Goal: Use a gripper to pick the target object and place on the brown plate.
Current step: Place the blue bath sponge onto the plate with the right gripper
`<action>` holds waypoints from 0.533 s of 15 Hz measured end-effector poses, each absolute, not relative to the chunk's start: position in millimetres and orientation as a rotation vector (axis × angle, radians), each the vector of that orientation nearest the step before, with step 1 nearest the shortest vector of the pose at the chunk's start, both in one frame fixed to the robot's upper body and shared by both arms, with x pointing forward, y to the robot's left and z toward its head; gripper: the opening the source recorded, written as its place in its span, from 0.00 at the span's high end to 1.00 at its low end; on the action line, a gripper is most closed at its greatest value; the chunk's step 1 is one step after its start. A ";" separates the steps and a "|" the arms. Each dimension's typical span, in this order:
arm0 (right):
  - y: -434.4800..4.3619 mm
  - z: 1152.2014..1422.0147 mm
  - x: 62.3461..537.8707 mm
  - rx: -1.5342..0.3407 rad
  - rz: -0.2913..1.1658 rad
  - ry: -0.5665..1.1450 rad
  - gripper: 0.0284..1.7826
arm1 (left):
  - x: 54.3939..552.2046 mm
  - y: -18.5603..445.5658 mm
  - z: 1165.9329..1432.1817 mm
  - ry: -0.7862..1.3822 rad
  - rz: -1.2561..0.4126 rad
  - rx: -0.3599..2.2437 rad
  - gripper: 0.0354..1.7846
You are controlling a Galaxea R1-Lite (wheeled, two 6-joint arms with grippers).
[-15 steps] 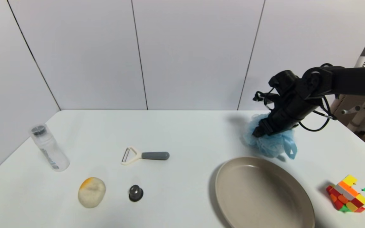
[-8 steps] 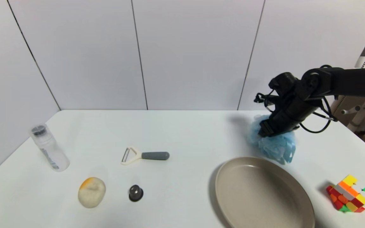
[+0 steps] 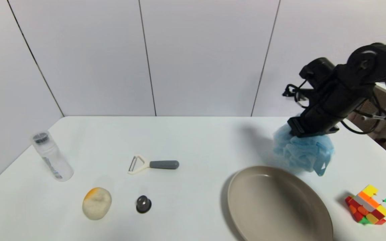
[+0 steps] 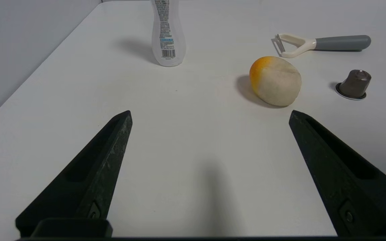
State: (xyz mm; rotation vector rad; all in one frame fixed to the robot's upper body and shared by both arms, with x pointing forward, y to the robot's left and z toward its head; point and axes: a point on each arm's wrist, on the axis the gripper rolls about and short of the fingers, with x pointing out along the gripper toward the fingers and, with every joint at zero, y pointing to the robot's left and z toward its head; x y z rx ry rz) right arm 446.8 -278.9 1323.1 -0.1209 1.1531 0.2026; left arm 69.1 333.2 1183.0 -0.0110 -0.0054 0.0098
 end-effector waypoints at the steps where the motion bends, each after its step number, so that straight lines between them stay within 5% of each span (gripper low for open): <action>1: -278.6 1336.9 434.3 -0.112 0.202 1.135 0.66 | 69.1 333.2 1183.1 -0.006 0.009 -0.010 0.06; 5: -274.2 1383.3 371.8 -0.085 0.298 1.042 0.77 | 69.1 333.2 1183.0 -0.005 0.010 -0.011 0.06; 8: -269.9 1383.0 324.5 -0.088 0.426 1.044 0.80 | 69.1 333.2 1183.0 -0.005 0.010 -0.011 0.06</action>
